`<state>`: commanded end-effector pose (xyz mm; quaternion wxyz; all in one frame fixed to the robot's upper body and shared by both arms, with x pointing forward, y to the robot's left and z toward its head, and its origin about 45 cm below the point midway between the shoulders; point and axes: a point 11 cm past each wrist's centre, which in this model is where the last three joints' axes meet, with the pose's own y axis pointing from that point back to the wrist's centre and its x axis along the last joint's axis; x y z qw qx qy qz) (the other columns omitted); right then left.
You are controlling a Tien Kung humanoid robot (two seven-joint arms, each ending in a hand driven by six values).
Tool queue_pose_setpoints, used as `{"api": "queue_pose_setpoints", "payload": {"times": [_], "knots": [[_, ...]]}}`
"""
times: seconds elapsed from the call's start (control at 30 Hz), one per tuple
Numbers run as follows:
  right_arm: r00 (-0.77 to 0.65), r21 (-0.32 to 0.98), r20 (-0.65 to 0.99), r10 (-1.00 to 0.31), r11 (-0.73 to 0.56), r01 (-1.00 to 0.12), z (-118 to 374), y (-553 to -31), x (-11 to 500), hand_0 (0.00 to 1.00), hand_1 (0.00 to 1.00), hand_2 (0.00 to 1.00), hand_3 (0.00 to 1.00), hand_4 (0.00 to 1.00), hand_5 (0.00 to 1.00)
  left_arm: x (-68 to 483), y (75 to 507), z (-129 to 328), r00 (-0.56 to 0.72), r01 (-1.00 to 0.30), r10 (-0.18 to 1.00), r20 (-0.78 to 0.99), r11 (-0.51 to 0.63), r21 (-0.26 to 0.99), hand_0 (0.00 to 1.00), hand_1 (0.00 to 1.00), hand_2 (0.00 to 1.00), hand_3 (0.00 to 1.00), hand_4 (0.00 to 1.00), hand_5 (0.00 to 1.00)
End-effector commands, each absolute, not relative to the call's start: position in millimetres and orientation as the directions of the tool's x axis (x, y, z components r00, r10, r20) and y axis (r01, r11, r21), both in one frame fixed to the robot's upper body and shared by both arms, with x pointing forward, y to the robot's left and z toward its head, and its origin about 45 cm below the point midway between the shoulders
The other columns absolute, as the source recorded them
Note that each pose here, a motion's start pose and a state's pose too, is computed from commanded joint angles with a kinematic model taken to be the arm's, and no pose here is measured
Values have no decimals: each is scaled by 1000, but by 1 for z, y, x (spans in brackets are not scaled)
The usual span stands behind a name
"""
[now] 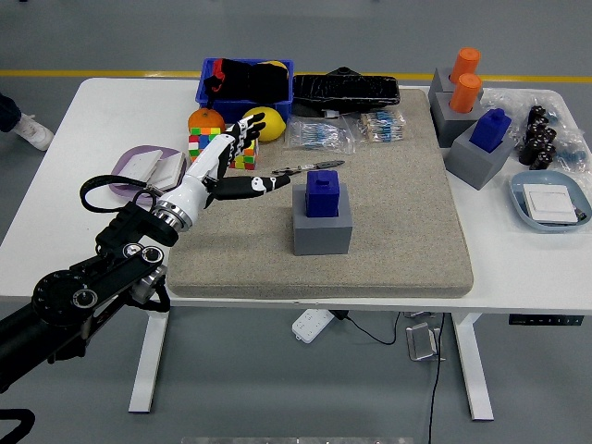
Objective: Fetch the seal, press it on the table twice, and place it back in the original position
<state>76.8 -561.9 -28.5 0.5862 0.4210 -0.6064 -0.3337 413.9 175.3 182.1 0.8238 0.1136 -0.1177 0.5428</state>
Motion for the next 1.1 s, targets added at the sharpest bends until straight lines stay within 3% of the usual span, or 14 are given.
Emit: {"api": "queue_pose_setpoints", "payload": {"times": [0.57, 0.6, 1.1], "knots": [[54, 896, 436, -898, 428, -116, -27, -564, 77, 886, 749, 752, 743, 832, 523, 405, 155, 171, 426, -903, 849, 313, 419, 94, 988, 998, 998, 998, 998, 2], [56, 897, 435, -898, 427, -117, -27, -564, 77, 886, 749, 751, 744, 833, 523, 404, 154, 170, 424, -904, 849, 316, 416, 95, 986, 952, 986, 998, 998, 2], [69, 894, 442, -895, 433, -114, -26, -566, 76, 886, 749, 751, 744, 832, 523, 400, 140, 164, 428, -903, 862, 271, 418, 98, 981, 925, 940, 998, 996, 2]]}}
